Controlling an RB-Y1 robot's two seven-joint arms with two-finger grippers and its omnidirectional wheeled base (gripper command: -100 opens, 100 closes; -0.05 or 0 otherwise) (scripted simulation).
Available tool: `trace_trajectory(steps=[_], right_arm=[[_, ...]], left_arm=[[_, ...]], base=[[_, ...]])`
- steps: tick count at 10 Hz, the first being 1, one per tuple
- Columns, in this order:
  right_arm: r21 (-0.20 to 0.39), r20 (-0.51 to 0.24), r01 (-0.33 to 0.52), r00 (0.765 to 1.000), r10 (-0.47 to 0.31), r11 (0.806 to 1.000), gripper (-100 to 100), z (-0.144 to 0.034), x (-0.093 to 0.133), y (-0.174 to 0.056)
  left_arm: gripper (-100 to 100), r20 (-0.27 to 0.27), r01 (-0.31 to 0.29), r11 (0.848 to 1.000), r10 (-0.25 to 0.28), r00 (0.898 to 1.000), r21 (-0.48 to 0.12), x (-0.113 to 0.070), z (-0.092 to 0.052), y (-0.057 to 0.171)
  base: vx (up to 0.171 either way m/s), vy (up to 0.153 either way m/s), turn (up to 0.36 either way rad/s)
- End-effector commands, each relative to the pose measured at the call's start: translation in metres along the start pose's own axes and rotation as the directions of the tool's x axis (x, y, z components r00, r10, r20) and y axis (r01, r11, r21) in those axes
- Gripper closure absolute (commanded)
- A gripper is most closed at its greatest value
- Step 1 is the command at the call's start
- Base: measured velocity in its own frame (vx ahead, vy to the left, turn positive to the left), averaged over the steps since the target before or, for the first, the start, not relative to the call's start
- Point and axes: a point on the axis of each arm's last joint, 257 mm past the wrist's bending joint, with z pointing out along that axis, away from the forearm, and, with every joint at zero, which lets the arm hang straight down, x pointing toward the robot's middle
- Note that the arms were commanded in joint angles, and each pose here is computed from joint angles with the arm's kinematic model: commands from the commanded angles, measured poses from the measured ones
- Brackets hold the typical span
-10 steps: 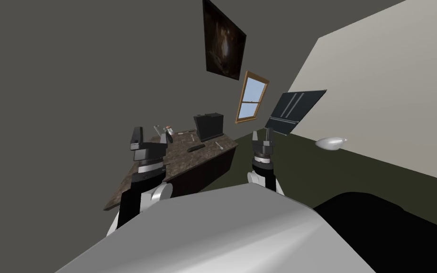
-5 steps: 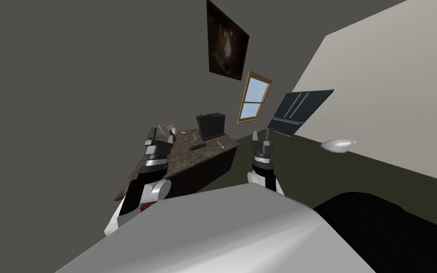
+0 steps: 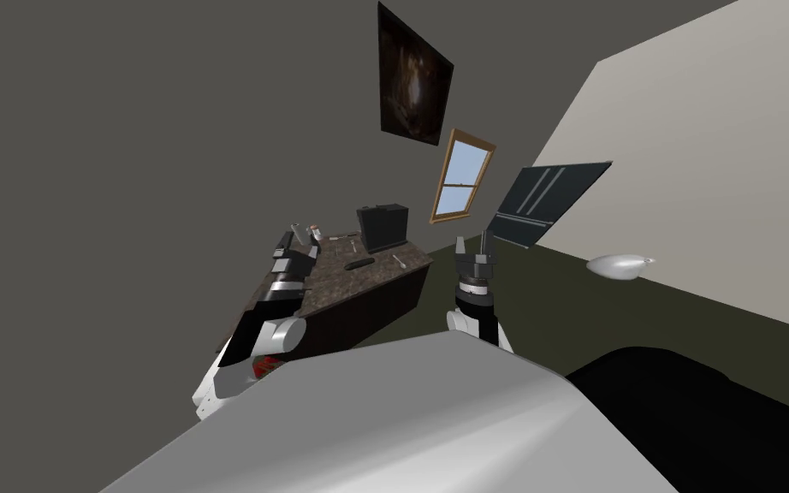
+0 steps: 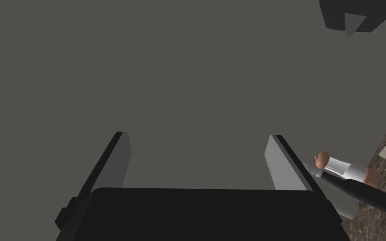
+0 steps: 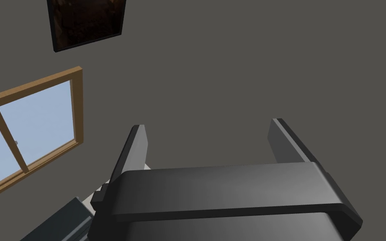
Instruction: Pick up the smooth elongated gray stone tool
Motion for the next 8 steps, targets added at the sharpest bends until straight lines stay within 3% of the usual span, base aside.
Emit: trace_trajectory(steps=[1, 4, 7, 8], right_arm=[[0.0, 0.0, 0.0, 1.0, 0.0, 1.0, 0, 0.0, 0.0, 0.0], [0.0, 0.0, 0.0, 1.0, 0.0, 1.0, 0, 0.0, 0.0, 0.0], [0.0, 0.0, 0.0, 1.0, 0.0, 1.0, 0, 0.0, 0.0, 0.0], [0.0, 0.0, 0.0, 1.0, 0.0, 1.0, 0, 0.0, 0.0, 0.0]], left_arm=[[-100, -0.006, 0.014, 0.999, -0.014, 1.0, -0.049, -0.005, 0.01, 0.017], [-100, -0.004, 0.026, 0.992, -0.027, 1.0, -0.121, -0.013, 0.017, 0.039], [-100, 0.006, 0.051, 0.977, -0.051, 0.999, -0.208, -0.03, 0.033, 0.067], [-100, 0.01, 0.051, 0.97, -0.05, 0.999, -0.239, -0.031, 0.031, 0.075]], base=[[-0.011, -0.006, 0.055], [-0.014, -0.01, 0.036], [-0.013, -0.013, 0.037], [-0.014, -0.017, 0.023]])
